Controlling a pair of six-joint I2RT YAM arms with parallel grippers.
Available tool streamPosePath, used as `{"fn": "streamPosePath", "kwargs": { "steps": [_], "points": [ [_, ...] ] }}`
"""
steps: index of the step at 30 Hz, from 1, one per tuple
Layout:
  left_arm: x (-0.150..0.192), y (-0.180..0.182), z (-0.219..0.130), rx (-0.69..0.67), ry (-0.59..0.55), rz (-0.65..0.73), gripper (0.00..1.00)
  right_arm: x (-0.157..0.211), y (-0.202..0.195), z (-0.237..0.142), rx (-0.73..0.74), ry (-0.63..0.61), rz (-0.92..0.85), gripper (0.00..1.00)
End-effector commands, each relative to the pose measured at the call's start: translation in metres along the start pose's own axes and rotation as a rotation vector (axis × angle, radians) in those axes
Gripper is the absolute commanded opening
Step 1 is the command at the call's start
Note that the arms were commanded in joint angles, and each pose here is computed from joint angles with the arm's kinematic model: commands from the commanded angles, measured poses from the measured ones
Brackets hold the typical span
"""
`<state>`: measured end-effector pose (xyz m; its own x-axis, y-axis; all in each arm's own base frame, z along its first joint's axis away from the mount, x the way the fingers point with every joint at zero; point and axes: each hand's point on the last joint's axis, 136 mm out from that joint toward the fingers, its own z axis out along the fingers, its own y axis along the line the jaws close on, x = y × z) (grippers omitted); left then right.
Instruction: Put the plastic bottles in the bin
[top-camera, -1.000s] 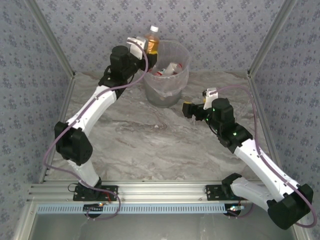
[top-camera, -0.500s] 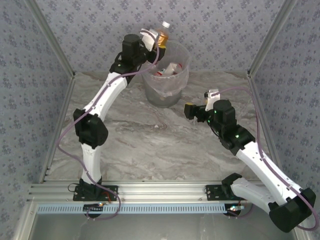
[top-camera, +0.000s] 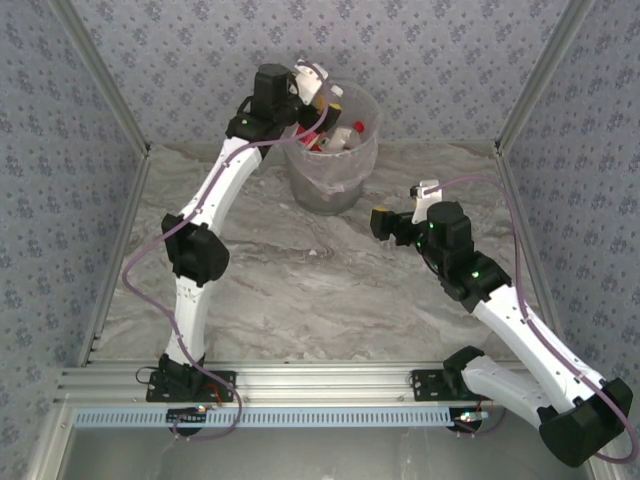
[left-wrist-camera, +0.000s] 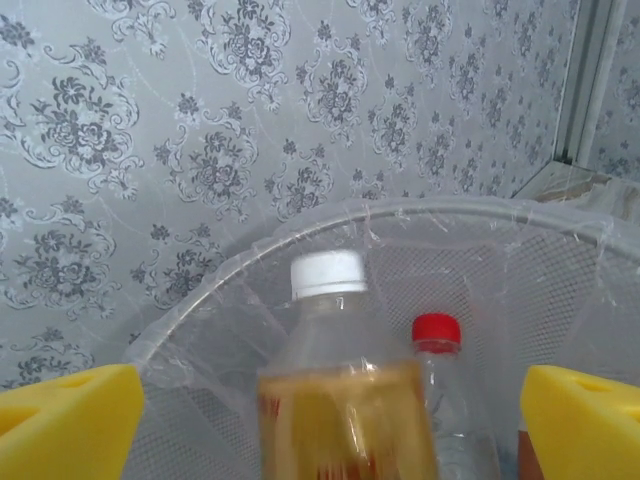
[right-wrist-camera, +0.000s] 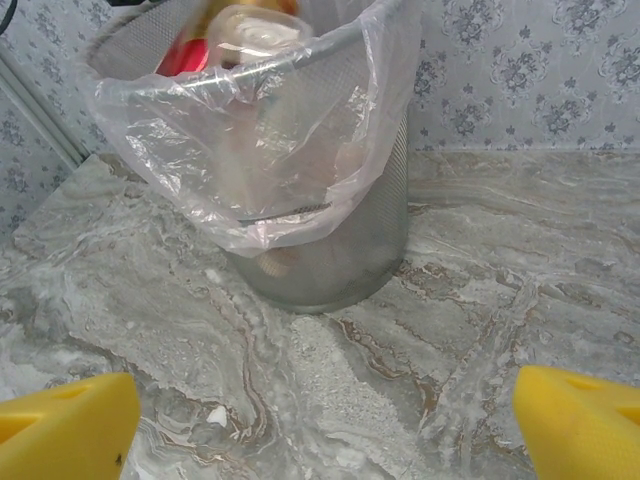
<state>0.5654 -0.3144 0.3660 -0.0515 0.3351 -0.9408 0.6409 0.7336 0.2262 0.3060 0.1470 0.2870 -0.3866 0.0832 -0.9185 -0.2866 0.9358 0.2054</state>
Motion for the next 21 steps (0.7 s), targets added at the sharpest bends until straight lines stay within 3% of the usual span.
{"fn": "streamPosePath", "kwargs": {
  "steps": [1, 21],
  "points": [
    [-0.018, 0.005, -0.011, -0.003, -0.034, -0.016, 0.99, -0.003, 0.002, 0.001, -0.001, -0.004, -0.014, 0.98],
    [-0.063, -0.012, -0.069, 0.133, -0.071, -0.268, 0.99, 0.008, -0.013, 0.001, 0.077, 0.019, -0.007, 0.98]
  ]
}}
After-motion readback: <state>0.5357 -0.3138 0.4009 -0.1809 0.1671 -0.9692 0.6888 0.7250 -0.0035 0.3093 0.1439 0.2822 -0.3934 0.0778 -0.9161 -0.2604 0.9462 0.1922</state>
